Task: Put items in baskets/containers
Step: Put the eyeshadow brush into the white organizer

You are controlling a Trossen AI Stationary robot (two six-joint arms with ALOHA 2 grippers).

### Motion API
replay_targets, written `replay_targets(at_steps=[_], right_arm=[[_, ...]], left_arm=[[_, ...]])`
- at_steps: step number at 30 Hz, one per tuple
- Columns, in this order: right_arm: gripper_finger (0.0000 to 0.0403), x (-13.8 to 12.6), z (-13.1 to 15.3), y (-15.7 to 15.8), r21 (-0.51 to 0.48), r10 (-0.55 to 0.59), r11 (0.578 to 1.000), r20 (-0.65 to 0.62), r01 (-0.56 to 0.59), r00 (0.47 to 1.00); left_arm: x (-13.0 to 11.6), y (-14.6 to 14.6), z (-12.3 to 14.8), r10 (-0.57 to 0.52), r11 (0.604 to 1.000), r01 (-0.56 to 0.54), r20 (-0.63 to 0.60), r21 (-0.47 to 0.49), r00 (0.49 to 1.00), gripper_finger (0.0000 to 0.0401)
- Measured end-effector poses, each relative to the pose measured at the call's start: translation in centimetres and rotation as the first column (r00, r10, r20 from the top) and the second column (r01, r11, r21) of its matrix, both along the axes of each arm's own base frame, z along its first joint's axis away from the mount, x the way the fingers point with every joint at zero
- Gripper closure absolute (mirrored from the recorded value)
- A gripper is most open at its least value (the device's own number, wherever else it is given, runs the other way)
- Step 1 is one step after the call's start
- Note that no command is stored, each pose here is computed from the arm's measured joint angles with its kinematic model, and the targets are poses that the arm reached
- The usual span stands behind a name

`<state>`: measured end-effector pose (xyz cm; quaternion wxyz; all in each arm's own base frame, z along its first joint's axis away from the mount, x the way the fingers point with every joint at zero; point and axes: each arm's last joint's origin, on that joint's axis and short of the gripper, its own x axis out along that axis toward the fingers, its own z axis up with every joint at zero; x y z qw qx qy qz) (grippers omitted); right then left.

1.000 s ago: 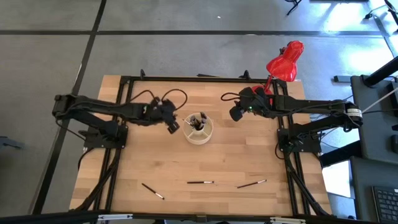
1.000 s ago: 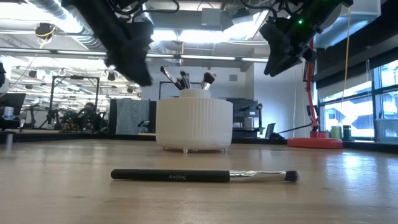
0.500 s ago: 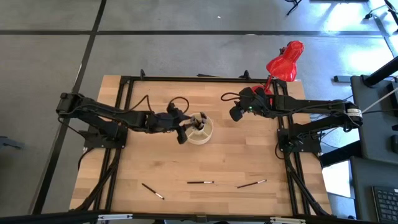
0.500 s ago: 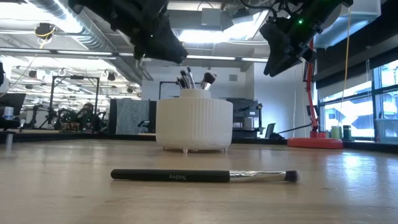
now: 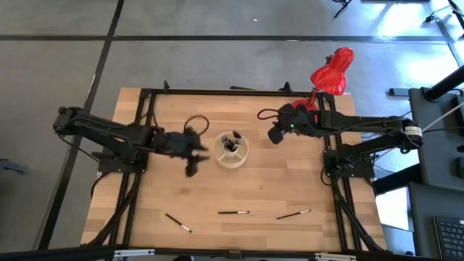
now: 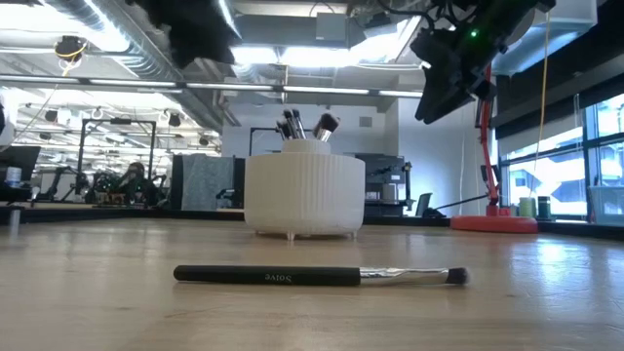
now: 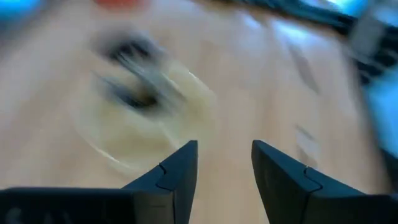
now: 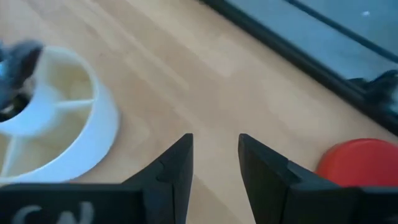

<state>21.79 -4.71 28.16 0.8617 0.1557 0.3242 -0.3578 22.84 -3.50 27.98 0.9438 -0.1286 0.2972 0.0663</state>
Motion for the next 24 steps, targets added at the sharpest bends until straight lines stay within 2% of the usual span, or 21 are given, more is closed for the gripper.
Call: replay_targets(at_steps=[2, 4, 7, 10, 16, 24], right_arm=[[0.0275, 0.1, 0.0, 0.4, 0.008, 0.025, 1.0, 0.001, -0.025, 1.0], [0.0275, 0.2, 0.0, 0.7, 0.01, 0.04, 0.999, 0.005, -0.04, 0.999], [0.0275, 0.3, 0.0, 1.3, 0.016, 0.06, 0.998, 0.011, -0.06, 0.998], [0.0275, 0.4, 0.0, 2.1, 0.029, 0.078, 0.996, 0.023, -0.078, 0.997], [0.0275, 0.5, 0.0, 4.3, 0.058, 0.145, 0.987, 0.038, -0.147, 0.989], [0.0275, 0.3, 0.0, 7.1, 0.075, 0.217, 0.972, 0.061, -0.221, 0.974]], left_arm=[[-0.9, -1.3, -0.7, -0.114, 0.987, 0.102, -0.096, -0.12, 0.989, 0.0256], [-1.7, -3.1, -1.9, -0.182, 0.968, 0.14, -0.203, -0.206, 0.962, 0.0261], [-2.0, -6.1, -4.2, -0.245, 0.957, 0.173, -0.33, -0.234, 0.912, 0.0274], [-1.4, -9.7, -6.0, -0.329, 0.935, 0.252, -0.344, -0.249, 0.879, 0.0286], [0.6, -16.1, -7.6, -0.42, 0.905, 0.367, -0.319, -0.214, 0.85, 0.0292], [2.9, -21.7, -9.6, -0.492, 0.86, 0.498, -0.454, -0.116, 0.743, 0.0292]])
